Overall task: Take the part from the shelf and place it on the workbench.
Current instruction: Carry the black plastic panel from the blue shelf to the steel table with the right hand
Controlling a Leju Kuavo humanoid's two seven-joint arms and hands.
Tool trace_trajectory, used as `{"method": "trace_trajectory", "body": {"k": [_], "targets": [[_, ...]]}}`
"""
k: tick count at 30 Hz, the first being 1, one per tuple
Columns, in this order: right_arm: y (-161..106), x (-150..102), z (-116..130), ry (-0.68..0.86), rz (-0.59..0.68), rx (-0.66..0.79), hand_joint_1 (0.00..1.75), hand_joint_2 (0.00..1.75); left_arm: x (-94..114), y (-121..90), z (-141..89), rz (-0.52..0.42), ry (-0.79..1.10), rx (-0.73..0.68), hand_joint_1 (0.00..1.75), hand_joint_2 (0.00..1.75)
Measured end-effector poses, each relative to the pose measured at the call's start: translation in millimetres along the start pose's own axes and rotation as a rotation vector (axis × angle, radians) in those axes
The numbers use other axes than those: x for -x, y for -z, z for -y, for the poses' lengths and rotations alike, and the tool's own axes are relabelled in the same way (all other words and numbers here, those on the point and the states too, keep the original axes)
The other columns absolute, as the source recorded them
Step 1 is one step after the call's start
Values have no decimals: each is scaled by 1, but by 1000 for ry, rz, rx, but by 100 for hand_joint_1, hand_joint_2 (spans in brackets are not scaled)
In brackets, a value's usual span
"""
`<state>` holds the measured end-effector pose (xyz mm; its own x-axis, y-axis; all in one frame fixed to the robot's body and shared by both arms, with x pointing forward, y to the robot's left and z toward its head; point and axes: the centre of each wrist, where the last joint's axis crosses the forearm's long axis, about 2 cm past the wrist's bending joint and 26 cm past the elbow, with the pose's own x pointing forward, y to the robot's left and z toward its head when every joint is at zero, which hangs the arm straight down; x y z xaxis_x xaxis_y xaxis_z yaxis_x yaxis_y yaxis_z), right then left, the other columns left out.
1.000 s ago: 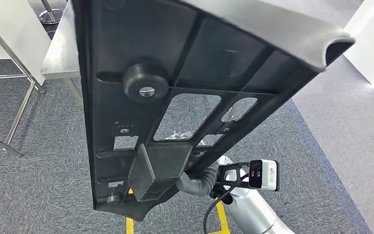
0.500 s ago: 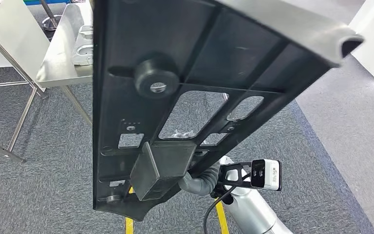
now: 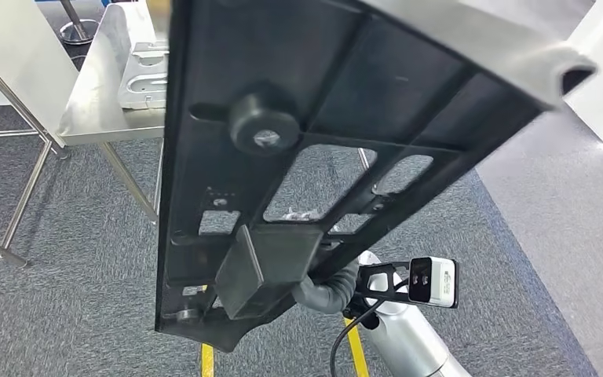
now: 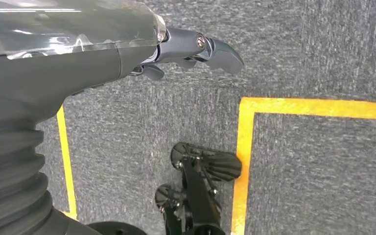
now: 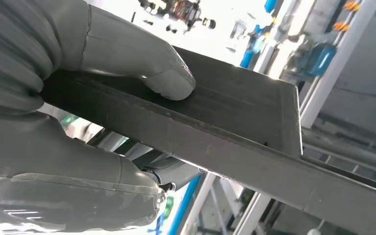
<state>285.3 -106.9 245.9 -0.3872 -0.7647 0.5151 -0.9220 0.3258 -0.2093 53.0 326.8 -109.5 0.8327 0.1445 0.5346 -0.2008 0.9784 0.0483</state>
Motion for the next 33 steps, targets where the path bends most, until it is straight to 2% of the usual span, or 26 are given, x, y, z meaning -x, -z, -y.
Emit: {"method": "trace_trajectory", "body": {"k": [33], "targets": [[3,8,2,3,-9,19,175,175,1,0,5,-14,-2,8,0,175]]}}
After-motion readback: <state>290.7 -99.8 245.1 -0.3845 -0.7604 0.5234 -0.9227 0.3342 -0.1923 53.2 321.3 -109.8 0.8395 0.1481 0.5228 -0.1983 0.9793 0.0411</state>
